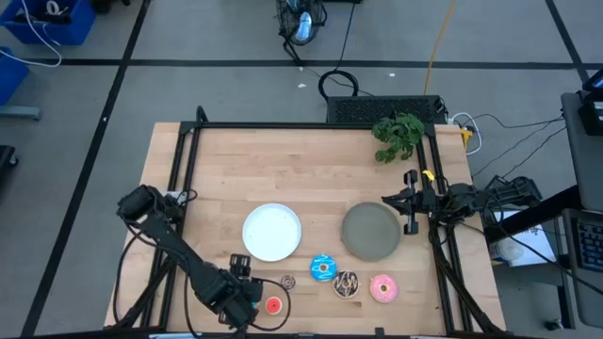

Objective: Pick & Place donuts
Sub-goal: Put the small white donut on the white plate

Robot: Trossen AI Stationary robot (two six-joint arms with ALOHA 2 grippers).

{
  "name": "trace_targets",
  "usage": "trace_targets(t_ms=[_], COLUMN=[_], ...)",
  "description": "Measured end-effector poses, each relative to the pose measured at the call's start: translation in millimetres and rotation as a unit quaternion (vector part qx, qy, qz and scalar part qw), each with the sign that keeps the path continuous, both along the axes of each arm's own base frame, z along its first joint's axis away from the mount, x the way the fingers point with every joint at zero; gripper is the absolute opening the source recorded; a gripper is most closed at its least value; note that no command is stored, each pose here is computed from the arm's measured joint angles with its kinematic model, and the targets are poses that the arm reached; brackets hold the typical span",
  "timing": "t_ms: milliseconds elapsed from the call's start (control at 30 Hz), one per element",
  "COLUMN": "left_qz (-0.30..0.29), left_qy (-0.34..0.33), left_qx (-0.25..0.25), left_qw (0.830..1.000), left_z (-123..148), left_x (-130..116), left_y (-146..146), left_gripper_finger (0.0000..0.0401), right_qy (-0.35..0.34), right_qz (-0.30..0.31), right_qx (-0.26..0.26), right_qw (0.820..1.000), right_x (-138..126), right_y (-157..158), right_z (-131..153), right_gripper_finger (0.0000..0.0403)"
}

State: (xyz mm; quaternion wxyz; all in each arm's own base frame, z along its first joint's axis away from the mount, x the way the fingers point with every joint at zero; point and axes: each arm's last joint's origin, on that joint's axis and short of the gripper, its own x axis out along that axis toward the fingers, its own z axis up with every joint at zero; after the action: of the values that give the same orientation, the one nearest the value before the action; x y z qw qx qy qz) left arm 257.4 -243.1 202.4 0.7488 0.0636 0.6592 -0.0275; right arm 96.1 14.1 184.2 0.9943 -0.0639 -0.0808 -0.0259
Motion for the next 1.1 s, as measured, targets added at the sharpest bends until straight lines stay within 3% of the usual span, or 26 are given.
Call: trace_targets(t_ms=[1100], left_qz=[0.034], left_qy=[-0.004], left_qx=[0.002], left_qw=[0.999], left_z=[-1.5], left_x=[0.5], left_y=[1.8], left_gripper_finger=[0.0292], right_qy=[0.0], right_qz=[0.0], right_qx=[0.004], right_qw=[1.0], right_x=[0.0], right_y=[0.0], right_z=[0.0], right_gripper_finger=[0.0])
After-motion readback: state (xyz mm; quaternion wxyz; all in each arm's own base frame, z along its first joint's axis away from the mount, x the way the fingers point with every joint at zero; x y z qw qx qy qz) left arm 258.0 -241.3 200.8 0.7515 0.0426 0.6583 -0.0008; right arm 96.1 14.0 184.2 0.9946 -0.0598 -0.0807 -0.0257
